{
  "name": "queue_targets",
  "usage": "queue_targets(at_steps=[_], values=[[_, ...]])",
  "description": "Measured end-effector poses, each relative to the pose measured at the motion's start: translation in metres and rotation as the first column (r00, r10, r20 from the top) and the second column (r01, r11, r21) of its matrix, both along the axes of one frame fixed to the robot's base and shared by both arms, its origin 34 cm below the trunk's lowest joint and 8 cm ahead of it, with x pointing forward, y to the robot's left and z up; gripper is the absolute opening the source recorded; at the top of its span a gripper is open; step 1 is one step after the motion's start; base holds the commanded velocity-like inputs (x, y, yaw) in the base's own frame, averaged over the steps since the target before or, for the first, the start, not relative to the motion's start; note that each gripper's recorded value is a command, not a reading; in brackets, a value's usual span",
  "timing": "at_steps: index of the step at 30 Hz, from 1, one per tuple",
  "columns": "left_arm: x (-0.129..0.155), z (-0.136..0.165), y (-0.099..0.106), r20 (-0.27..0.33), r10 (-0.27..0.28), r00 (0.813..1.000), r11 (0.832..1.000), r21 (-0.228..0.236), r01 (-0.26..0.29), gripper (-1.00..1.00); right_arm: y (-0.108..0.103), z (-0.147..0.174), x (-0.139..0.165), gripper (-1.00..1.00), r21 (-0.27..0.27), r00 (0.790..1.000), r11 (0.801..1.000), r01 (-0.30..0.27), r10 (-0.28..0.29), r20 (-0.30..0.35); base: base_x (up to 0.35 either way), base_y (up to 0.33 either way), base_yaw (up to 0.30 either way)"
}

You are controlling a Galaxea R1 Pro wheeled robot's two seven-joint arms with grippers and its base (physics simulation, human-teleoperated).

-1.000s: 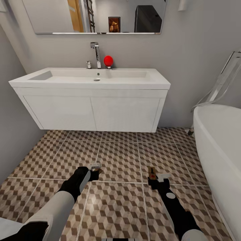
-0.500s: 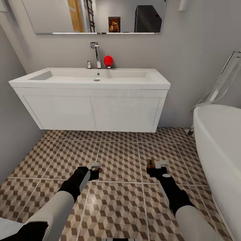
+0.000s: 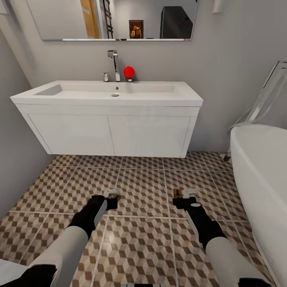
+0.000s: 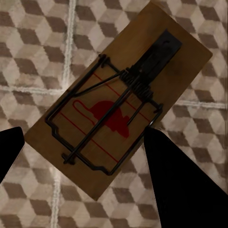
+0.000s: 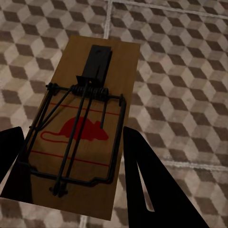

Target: Take the four mousetraps from the cabinet in the bathroom and place them on the bathroom floor. Make sure all four end up on the same floor surface, and ensure that at least two of them are either under or directly next to the same bathroom sink.

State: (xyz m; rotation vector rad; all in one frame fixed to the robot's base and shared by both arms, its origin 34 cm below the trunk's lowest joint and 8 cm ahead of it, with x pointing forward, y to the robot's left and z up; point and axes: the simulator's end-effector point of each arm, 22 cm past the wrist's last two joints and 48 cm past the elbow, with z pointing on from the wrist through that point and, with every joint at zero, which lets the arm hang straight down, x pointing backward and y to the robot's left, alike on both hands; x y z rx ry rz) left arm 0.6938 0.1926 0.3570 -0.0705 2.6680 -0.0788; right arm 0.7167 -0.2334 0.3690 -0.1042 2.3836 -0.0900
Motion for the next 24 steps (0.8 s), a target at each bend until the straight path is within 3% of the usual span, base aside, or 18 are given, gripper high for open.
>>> queue_targets(at_steps=[9,24], values=[[0.034,0.041,-0.010,0.118,-0.029,0.993,0.999,-0.028,0.033,-1.00,0.000,0.000,0.000,-1.00,-0.001,1.000,1.000,0.000,0.000,-0.004,0.000,0.000,0.000],[0.037,0.045,-0.013,0.132,-0.038,0.991,0.999,-0.031,0.042,-1.00,0.011,0.000,0.000,-1.00,0.013,1.000,1.000,-0.013,0.013,-0.003,0.000,0.000,0.000]])
